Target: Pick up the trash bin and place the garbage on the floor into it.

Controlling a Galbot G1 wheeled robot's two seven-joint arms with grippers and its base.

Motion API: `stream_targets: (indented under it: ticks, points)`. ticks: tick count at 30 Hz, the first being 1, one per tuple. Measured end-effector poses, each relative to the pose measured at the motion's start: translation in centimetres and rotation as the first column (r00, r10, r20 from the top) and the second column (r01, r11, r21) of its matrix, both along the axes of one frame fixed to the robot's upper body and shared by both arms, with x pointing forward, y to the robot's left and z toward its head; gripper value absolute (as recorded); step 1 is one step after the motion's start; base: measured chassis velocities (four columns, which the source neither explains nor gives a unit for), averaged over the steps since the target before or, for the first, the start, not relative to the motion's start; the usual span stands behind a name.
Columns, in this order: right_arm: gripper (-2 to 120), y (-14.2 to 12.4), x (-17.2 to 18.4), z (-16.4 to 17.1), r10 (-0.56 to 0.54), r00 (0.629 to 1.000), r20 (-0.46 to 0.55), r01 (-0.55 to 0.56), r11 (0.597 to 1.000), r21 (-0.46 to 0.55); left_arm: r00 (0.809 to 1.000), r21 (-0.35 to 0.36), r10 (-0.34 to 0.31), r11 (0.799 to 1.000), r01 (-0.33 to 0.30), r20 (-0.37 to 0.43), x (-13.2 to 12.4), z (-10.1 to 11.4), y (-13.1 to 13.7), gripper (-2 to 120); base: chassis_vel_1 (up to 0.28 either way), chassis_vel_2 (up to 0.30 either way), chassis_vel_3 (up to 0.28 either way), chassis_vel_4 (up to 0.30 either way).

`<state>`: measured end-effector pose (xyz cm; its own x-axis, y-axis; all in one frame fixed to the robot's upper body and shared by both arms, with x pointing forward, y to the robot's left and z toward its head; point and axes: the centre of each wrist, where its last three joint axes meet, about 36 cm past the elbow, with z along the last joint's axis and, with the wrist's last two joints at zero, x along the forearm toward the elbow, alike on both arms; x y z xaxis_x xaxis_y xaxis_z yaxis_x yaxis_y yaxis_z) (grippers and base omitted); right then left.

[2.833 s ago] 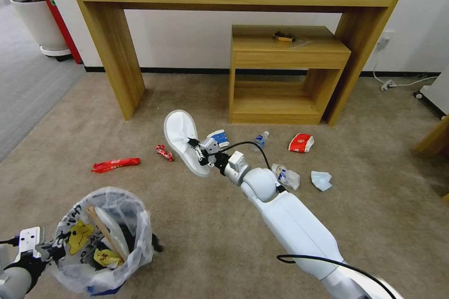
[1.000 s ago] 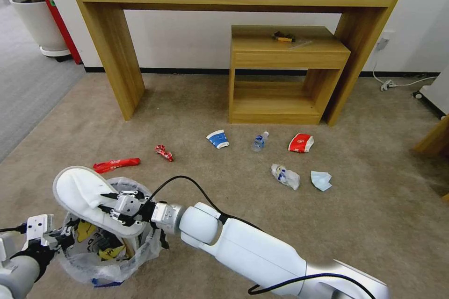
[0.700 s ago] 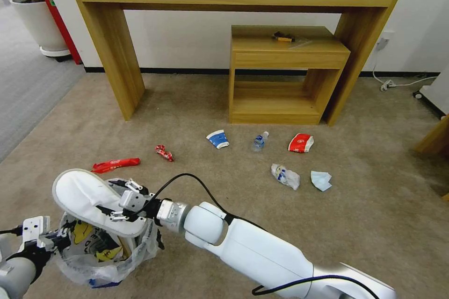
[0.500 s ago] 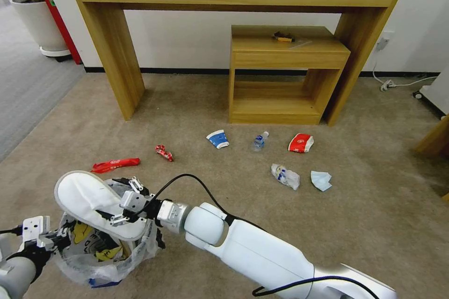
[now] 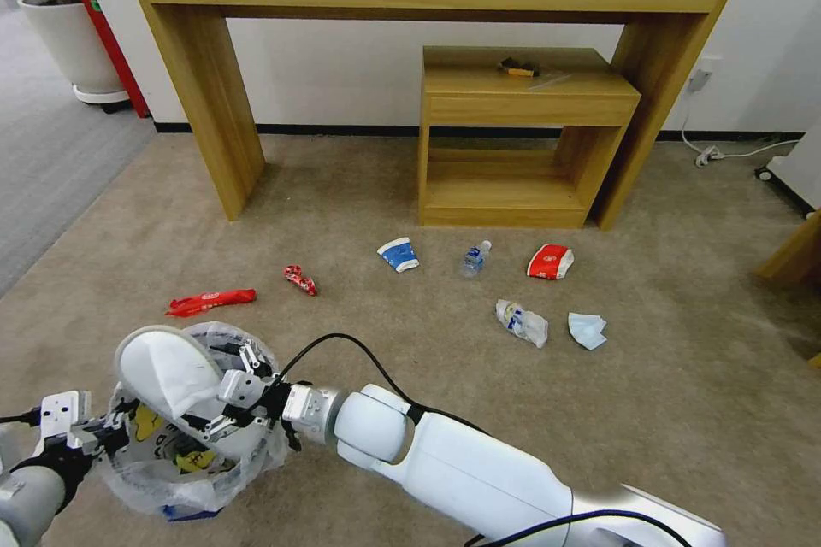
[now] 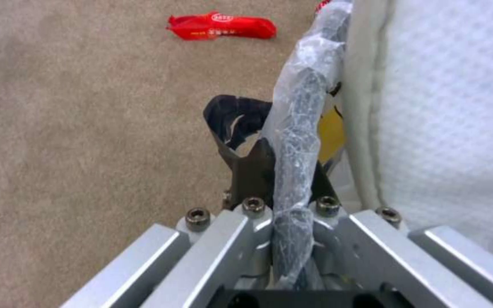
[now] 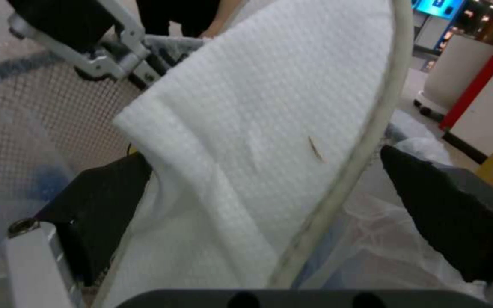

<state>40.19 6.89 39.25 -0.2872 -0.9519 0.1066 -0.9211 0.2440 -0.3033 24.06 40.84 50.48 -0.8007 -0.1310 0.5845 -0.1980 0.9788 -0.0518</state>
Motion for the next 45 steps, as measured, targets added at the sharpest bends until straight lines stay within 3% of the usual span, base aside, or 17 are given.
stream_targets:
  ticks: [8,21,25,26,29,30,34,35,38,45]
  points:
    - [100,-1.6,-0.1,2.7,-0.036,0.999,0.005,0.036,0.997,0.064,0.999,-0.003,0.032,0.999,-0.032,-0.020,0.0,-0.9,1.2,0,0.000,0.000,0.000,0.000]
    - [100,-4.0,0.2,2.5,-0.129,0.990,-0.060,0.135,0.986,0.099,0.996,-0.019,0.076,0.997,-0.077,-0.037,-0.3,-2.0,2.2,0,0.000,0.000,0.000,0.000]
    - [100,-8.4,1.0,1.9,-0.288,0.948,-0.134,0.305,0.945,0.123,0.993,-0.023,0.104,0.994,-0.105,-0.052,-1.1,-2.3,3.4,0,0.000,0.000,0.000,0.000]
    - [100,-8.4,1.0,1.9,-0.288,0.948,-0.134,0.305,0.945,0.123,0.993,-0.023,0.104,0.994,-0.105,-0.052,-1.1,-2.3,3.4,0,0.000,0.000,0.000,0.000]
    - [100,-12.9,1.2,1.0,-0.410,0.891,-0.192,0.435,0.894,0.107,0.992,-0.022,0.116,0.993,-0.117,-0.058,-1.4,-2.5,4.0,0,0.000,0.000,0.000,0.000]
    - [100,-12.9,1.2,1.0,-0.410,0.891,-0.192,0.435,0.894,0.107,0.992,-0.022,0.116,0.993,-0.117,-0.058,-1.4,-2.5,4.0,0,0.000,0.000,0.000,0.000]
    - [100,-19.6,1.3,0.4,-0.568,0.793,-0.221,0.597,0.797,0.093,0.990,-0.024,0.124,0.992,-0.125,-0.069,-1.7,-2.8,5.0,0,0.000,0.000,0.000,0.000]
    - [100,-19.6,1.3,0.4,-0.568,0.793,-0.221,0.597,0.797,0.093,0.990,-0.024,0.124,0.992,-0.125,-0.069,-1.7,-2.8,5.0,0,0.000,0.000,0.000,0.000]
    - [100,-23.1,0.6,-0.3,-0.628,0.738,-0.246,0.663,0.742,0.094,0.989,-0.014,0.129,0.991,-0.131,-0.077,-1.9,-3.0,5.9,0,0.000,0.000,0.000,0.000]
    - [100,-25.6,0.0,-0.8,-0.673,0.690,-0.267,0.718,0.682,0.137,0.988,-0.006,0.130,0.991,-0.131,-0.088,-2.1,-3.2,6.4,0,0.000,0.000,0.000,0.000]
